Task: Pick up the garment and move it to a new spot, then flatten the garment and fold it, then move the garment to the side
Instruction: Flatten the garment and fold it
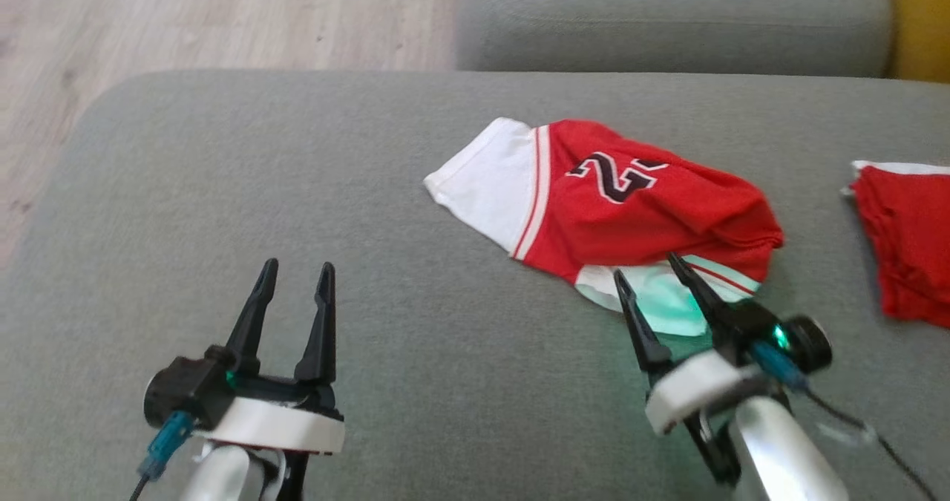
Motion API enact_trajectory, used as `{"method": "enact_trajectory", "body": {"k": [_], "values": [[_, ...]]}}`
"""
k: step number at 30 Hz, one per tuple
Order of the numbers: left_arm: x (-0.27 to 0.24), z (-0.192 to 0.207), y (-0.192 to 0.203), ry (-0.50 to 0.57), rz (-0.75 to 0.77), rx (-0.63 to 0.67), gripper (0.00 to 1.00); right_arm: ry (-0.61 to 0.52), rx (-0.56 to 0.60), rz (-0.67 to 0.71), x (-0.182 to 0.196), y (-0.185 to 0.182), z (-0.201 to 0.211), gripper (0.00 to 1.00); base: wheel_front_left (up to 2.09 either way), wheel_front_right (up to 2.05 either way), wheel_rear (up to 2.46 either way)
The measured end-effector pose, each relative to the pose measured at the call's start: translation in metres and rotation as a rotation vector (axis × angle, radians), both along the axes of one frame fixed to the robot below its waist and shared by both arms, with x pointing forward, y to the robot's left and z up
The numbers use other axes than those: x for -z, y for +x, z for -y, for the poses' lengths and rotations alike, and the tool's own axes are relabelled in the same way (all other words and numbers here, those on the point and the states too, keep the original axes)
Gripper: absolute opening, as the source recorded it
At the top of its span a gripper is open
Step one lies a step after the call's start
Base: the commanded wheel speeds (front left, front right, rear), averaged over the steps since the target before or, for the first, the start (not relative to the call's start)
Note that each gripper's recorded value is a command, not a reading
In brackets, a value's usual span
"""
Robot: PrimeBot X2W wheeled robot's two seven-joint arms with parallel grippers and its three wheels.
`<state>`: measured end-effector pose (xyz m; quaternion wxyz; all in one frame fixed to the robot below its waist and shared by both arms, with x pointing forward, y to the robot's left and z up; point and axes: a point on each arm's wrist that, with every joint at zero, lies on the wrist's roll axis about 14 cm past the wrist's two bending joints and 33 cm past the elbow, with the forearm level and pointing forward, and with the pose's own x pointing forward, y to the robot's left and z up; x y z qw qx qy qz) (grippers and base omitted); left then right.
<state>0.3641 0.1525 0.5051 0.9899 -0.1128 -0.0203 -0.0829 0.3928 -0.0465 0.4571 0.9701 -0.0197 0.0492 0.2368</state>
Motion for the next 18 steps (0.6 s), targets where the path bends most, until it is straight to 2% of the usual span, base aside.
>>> {"method": "enact_trajectory", "body": {"k": [10,15,16,17,18], "values": [[0.014,-0.012,-0.003,-0.019,-0.038,-0.052,1.00,-0.354,-0.138,-0.079,0.032,0.048,-0.030,1.00,0.00,0.00,0.00],[0.010,-0.027,-0.002,-0.020,-0.027,-0.099,1.00,-0.449,-0.133,-0.133,0.050,0.063,-0.025,1.00,0.00,0.00,0.00],[0.011,-0.029,-0.003,-0.018,-0.030,-0.107,1.00,-0.453,-0.130,-0.144,0.053,0.065,-0.024,0.93,0.00,0.00,0.00],[0.012,-0.031,-0.004,-0.019,-0.034,-0.114,1.00,-0.448,-0.123,-0.150,0.054,0.067,-0.022,0.12,0.00,0.00,0.00],[0.013,-0.032,-0.005,-0.021,-0.037,-0.120,1.00,-0.435,-0.116,-0.147,0.053,0.069,-0.021,0.00,0.00,0.00,0.00]]}}
